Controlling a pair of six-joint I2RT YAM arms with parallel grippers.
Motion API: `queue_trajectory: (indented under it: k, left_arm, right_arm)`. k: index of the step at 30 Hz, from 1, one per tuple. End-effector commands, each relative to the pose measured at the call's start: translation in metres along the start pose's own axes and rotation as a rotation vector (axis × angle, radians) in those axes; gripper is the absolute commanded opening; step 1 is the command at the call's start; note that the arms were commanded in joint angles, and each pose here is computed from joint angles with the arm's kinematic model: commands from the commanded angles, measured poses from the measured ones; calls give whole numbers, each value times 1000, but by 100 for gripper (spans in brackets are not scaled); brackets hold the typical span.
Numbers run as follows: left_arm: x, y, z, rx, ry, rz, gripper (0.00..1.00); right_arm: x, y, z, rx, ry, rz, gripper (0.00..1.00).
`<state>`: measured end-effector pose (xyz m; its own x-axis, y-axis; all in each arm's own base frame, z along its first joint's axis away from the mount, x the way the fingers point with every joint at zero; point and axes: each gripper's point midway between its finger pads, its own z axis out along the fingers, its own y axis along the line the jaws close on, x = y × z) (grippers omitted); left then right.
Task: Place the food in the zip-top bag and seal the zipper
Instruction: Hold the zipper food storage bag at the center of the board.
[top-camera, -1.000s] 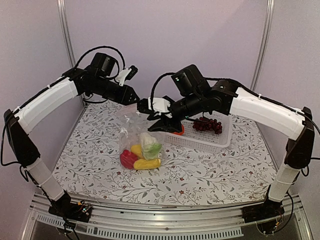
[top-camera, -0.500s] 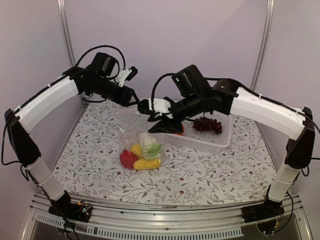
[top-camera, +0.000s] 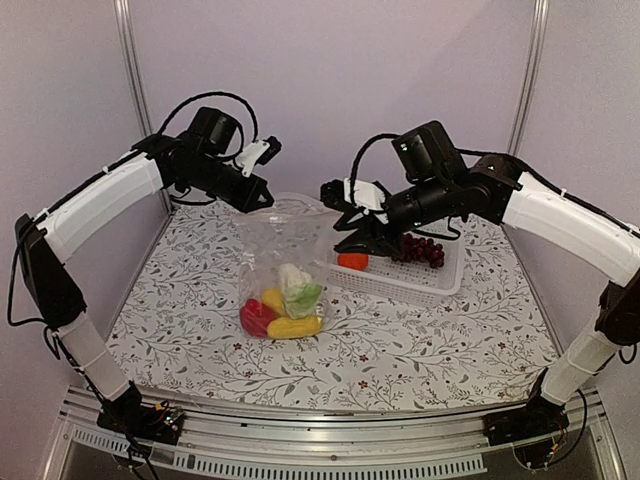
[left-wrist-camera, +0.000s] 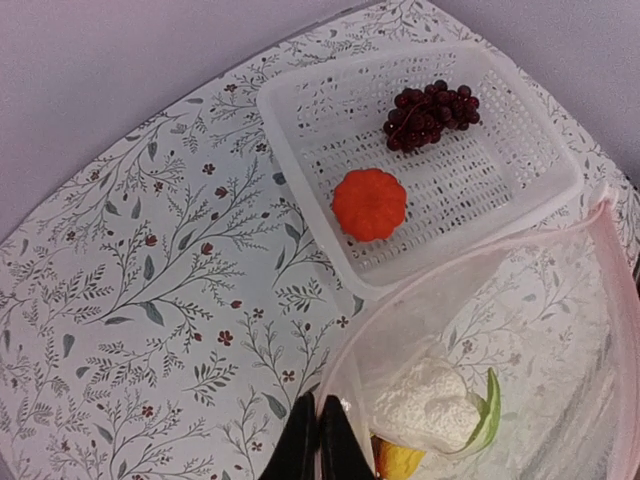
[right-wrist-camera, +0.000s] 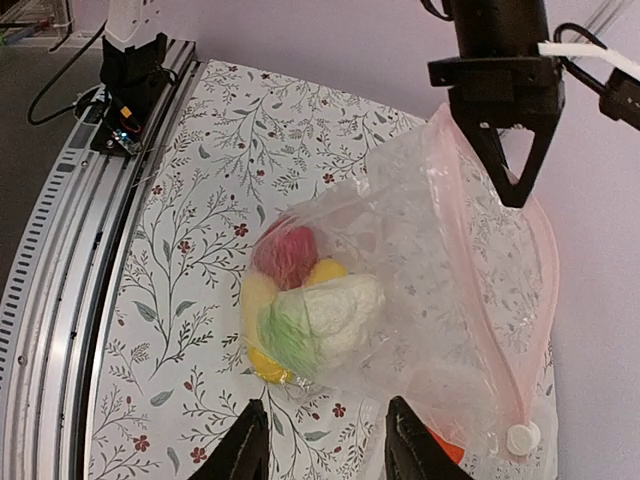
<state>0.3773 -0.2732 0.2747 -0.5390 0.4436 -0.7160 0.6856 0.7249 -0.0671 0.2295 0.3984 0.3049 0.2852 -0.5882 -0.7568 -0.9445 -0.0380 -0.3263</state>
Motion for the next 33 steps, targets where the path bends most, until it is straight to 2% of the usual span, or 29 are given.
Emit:
queue_trajectory:
  k: [1, 5, 9, 13, 21, 28, 33]
  left_arm:
    - [-23, -10, -23, 40, -92, -2, 0]
    - [-37, -19, -48, 62, -187, -6, 0]
    - [-43, -23, -69, 69, -260, -35, 0]
    - [-35, -25, -76, 67, -292, -22, 0]
    - [-4, -23, -39, 88, -255, -37, 0]
    - [1, -19, -53, 54, -373, -49, 0]
    - [1, -20, -55, 61, -392, -71, 0]
  right_arm:
    - [27, -40, -32, 77, -14, 134, 39]
    - [75, -80, -47, 146, -6, 284, 39]
    - [130, -105, -45, 237, 95, 368, 39]
    - [169, -117, -28, 296, 212, 353, 39]
    - [216, -153, 10, 348, 359, 300, 40]
    - [262, -165, 51, 339, 490, 247, 43]
    - [286, -175, 69, 357, 568, 221, 45]
